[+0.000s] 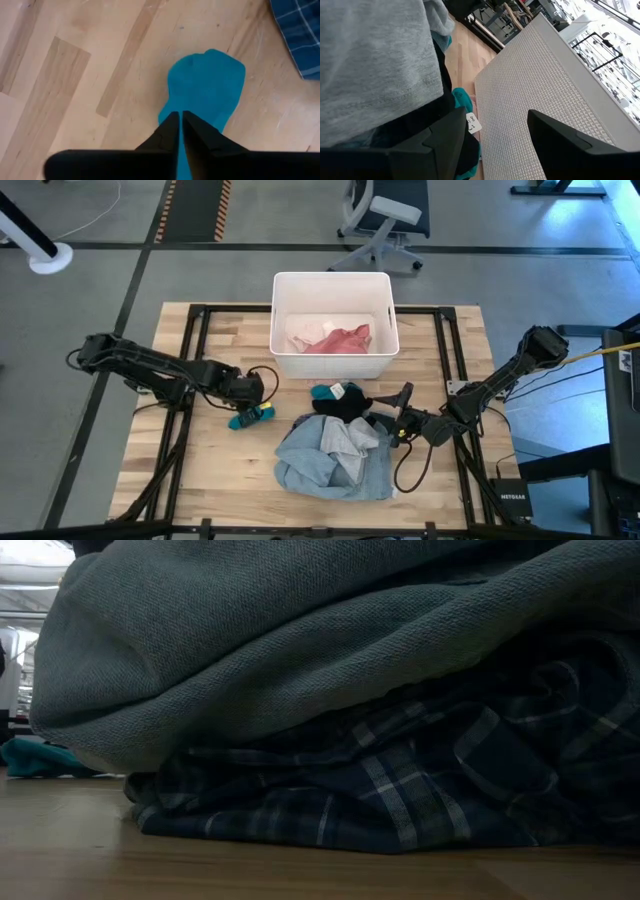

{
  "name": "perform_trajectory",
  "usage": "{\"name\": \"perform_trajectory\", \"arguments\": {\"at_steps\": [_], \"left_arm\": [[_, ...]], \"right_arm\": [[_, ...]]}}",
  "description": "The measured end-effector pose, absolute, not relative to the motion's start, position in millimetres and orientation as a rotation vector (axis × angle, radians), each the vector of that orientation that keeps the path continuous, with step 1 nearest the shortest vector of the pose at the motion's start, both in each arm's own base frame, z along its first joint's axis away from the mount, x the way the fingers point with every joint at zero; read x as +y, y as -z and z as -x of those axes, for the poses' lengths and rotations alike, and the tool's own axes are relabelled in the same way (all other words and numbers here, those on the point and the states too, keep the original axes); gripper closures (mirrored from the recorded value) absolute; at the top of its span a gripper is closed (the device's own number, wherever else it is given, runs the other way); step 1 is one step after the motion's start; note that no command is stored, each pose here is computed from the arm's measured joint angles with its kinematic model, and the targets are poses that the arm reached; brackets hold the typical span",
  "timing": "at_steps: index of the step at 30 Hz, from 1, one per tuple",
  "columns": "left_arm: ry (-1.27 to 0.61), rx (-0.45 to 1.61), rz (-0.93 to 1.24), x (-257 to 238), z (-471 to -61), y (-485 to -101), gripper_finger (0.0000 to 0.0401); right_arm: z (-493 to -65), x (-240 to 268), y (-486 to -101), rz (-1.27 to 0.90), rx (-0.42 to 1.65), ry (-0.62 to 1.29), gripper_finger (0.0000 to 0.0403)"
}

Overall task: Sort clothes
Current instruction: Put the left blue sock into the white laundry bin

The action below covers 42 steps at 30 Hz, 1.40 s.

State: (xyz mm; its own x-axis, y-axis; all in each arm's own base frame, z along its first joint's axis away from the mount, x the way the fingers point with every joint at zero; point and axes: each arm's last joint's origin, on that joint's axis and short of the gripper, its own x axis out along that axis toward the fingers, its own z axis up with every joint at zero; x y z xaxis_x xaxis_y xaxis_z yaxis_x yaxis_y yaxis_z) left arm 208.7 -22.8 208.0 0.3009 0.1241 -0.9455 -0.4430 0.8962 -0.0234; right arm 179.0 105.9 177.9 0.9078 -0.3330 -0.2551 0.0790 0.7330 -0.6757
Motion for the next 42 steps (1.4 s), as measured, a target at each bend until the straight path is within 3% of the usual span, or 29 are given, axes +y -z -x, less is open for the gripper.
{"name": "perform_trajectory", "arguments": {"at_steps": [10,16,36,42], "left_arm": [[-0.408,1.206,0.338,-22,-209,-208,0.0241],[-0.381,1.243,0.353,-25,-215,-199,0.0199],[-0.33,1.451,0.201,-34,-247,-134,0.0191],[-0.314,1.456,0.185,-34,-247,-133,0.0236]], "right_arm": [[-179,106,-177,0.72,0.381,0.231,0.0171],[-178,105,-176,0.723,0.39,0.229,0.0171],[-179,106,-176,0.717,0.389,0.212,0.0171],[-178,106,-176,0.719,0.39,0.212,0.0171]]}}
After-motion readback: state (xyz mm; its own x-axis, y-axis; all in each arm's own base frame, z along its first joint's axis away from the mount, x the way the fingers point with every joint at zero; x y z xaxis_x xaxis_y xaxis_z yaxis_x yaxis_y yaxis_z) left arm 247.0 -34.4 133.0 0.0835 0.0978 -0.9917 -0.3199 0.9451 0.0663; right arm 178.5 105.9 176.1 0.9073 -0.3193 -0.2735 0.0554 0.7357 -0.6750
